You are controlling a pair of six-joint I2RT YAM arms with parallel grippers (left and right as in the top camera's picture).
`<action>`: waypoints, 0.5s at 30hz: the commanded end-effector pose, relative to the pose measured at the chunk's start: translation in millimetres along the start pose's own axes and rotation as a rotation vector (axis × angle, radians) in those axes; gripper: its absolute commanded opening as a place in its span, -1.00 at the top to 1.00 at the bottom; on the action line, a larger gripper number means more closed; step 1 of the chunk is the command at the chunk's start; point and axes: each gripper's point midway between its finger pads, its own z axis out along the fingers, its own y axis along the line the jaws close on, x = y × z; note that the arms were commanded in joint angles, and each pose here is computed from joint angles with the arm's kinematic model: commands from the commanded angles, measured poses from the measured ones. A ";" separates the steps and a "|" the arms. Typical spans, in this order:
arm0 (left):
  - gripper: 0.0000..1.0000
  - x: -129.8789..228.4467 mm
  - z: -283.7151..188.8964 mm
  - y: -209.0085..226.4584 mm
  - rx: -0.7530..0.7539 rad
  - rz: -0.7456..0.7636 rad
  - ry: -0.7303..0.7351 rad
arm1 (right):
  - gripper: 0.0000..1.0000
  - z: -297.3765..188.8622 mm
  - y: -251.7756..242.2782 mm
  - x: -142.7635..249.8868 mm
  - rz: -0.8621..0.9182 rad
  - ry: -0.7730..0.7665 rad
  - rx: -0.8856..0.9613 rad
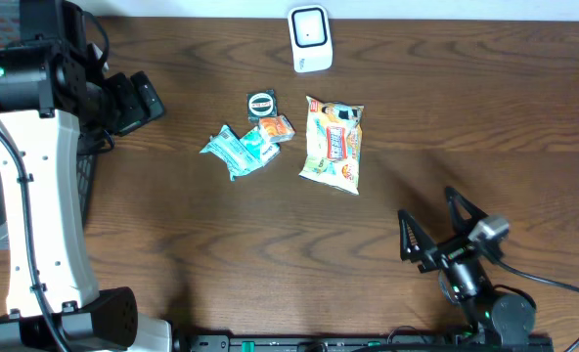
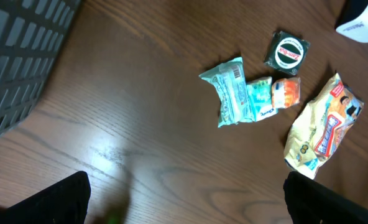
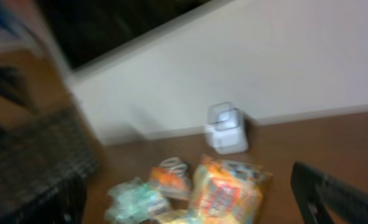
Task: Scan the item barcode
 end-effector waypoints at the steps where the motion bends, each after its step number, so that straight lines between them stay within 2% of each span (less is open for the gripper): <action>1: -0.96 0.1 -5.2 1.3 -0.001 0.001 -0.013 | -0.98 -5.6 36.7 -32.1 0.175 -0.095 -0.182; 2: -0.96 0.1 -5.2 1.3 -0.001 0.001 -0.013 | -0.98 -9.0 44.2 -46.1 0.140 -0.153 -0.212; 3: -0.96 0.1 -5.2 1.3 -0.001 0.001 -0.013 | -0.98 -18.2 55.1 -78.7 0.083 -0.290 -0.237; 5: -0.95 0.1 -5.2 1.3 -0.001 0.001 -0.013 | -0.99 -23.2 60.2 -104.9 0.065 -0.365 -0.220; 8: -0.96 0.1 -5.2 1.3 -0.001 0.001 -0.013 | -0.99 -16.2 69.9 -131.2 -0.034 -0.337 -0.172; 11: -0.96 0.1 -5.2 1.3 -0.001 0.001 -0.013 | -0.99 23.5 70.6 -137.4 -0.202 -0.040 -0.097; 14: -0.96 0.1 -5.2 1.3 -0.001 0.001 -0.013 | -0.99 65.7 59.1 -129.8 -0.189 0.278 -0.078; 15: -0.95 0.1 -5.2 1.3 -0.001 0.001 -0.013 | -0.98 74.3 56.6 -128.8 -0.177 0.331 -0.075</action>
